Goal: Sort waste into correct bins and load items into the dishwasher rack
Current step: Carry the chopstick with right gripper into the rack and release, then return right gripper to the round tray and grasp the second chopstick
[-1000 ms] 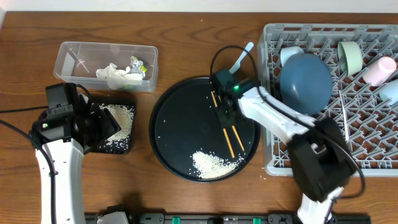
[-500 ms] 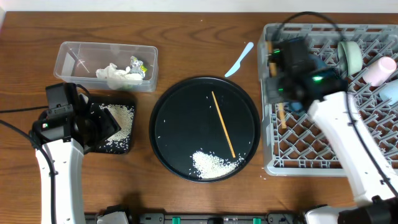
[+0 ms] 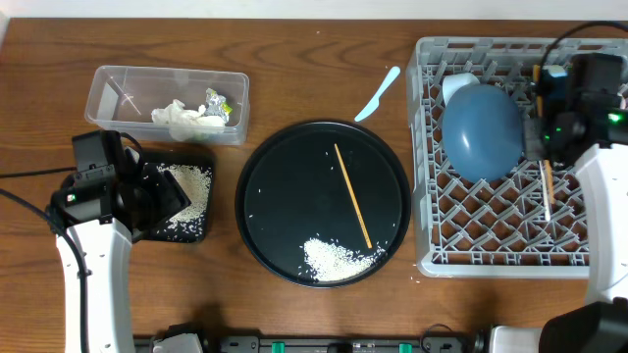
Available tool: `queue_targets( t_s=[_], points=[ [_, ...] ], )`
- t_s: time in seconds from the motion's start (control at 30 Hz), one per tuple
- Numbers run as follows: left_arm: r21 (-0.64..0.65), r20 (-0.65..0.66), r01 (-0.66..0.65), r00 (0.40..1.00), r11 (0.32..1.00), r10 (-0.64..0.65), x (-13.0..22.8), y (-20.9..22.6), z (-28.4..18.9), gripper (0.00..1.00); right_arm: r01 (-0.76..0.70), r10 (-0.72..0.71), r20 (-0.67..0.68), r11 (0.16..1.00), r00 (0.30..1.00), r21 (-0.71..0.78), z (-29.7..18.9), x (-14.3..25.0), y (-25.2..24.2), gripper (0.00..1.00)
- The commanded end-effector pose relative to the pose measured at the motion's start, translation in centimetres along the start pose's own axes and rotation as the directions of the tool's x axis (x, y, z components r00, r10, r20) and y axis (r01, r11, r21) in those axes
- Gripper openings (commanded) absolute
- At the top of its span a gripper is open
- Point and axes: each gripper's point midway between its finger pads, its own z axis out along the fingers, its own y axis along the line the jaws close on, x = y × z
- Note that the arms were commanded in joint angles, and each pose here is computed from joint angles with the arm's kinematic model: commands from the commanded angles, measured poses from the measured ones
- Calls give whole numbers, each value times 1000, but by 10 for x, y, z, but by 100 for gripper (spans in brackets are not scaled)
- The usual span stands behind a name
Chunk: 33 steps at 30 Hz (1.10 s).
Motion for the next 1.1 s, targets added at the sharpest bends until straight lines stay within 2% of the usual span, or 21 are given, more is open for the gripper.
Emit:
queue_targets(
  t_s=[0.0,0.27,0.67,0.73,0.8,0.9,1.07],
  points=[
    [-3,3,6,1000,1000,-6,-2,1,-1,70,67,-66,-38,998,997,18,11,9,-16,1],
    [-3,3,6,1000,1000,-6,-2,1,-1,70,28,-25,-106,999,994,25,38,22,-36,1],
    [-3,3,6,1000,1000,-6,-2,1,-1,70,30,-30,-195,1000,980,-7,76,32,-31,1],
    [-3,3,6,1000,1000,-6,-2,1,-1,70,15,-16,-195,1000,981,-4,76,32,-31,8],
    [-3,3,6,1000,1000,-6,-2,1,-1,70,13,-14,-194,1000,981,-5,76,32,-31,25],
    [-3,3,6,1000,1000,-6,-2,1,-1,70,6,-14,-181,999,983,-47,76,30,-23,39],
    [-3,3,6,1000,1000,-6,-2,1,-1,70,-7,-12,-149,992,989,-127,68,26,-10,38]
  ],
)
